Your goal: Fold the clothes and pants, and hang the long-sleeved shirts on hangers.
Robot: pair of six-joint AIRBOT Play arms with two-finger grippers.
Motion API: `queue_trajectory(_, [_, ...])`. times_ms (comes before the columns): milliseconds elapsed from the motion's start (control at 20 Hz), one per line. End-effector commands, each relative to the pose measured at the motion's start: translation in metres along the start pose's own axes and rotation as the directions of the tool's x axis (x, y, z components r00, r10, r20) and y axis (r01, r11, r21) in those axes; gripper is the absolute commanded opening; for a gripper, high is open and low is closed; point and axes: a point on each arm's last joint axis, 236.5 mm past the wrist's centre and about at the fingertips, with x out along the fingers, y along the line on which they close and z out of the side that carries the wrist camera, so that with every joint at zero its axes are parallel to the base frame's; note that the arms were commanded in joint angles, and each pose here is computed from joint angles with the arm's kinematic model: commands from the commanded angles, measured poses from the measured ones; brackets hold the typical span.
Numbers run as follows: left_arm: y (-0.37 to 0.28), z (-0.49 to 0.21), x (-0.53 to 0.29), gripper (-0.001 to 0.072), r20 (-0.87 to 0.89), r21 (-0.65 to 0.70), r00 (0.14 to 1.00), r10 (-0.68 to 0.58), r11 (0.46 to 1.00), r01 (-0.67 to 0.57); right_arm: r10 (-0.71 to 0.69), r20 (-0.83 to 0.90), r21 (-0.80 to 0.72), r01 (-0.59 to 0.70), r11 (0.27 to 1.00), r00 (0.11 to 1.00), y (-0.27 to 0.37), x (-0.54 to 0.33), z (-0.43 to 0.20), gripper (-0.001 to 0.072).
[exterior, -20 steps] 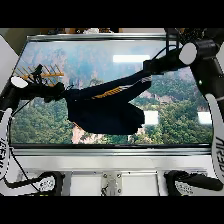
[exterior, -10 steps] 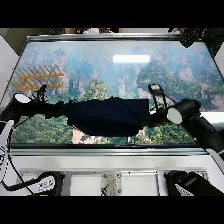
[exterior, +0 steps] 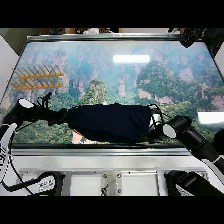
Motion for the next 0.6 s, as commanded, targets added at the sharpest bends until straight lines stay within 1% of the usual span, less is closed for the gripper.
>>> queue_trajectory(0, [-0.009,0.0,-0.009,0.013,-0.022,0.031,1.0,-0.014,0.999,0.014,0.035,-0.021,-0.012,-0.035,0.999,0.999,0.008,-0.005,-0.008,0.0016])
queue_trajectory(50, [-0.015,0.005,-0.016,0.0534,-0.016,0.049,1.0,-0.02,0.999,0.021,0.061,0.011,-0.029,-0.061,0.998,0.998,0.014,-0.016,-0.002,0.0052])
queue_trajectory(100, [-0.023,0.012,-0.027,0.066,-0.004,0.072,1.0,-0.027,0.997,0.028,0.091,0.057,-0.055,-0.088,0.995,0.994,0.021,-0.033,0.005,0.0336])
queue_trajectory(150, [-0.033,0.019,-0.04,0.066,0.02,0.1,0.999,-0.033,0.995,0.031,0.12,0.12,-0.079,-0.111,0.991,0.985,0.026,-0.054,0.016,0.0646])
queue_trajectory(200, [-0.044,0.028,-0.057,0.066,0.067,0.12,0.997,-0.036,0.992,0.027,0.143,0.187,-0.085,-0.129,0.988,0.972,0.028,-0.08,0.027,0.0676])
queue_trajectory(300, [-0.066,0.039,-0.091,0.0661,0.173,0.171,0.984,-0.044,0.985,0.014,0.138,0.272,-0.051,-0.129,0.99,0.952,0.01,-0.119,0.039,0.0676])
queue_trajectory(400, [-0.082,0.032,-0.111,0.0661,0.237,0.205,0.97,-0.053,0.979,0.003,0.094,0.268,0.057,-0.113,0.992,0.959,-0.03,-0.123,0.039,0.0676])
queue_trajectory(450, [-0.088,0.025,-0.114,0.0661,0.256,0.22,0.965,-0.057,0.975,0.0,0.104,0.254,0.109,-0.136,0.985,0.962,-0.045,-0.118,0.038,0.0676])
queue_trajectory(550, [-0.097,0.006,-0.106,0.0659,0.269,0.236,0.961,-0.066,0.972,0.001,0.186,0.256,0.206,-0.242,0.948,0.949,-0.066,-0.097,0.042,0.0677])
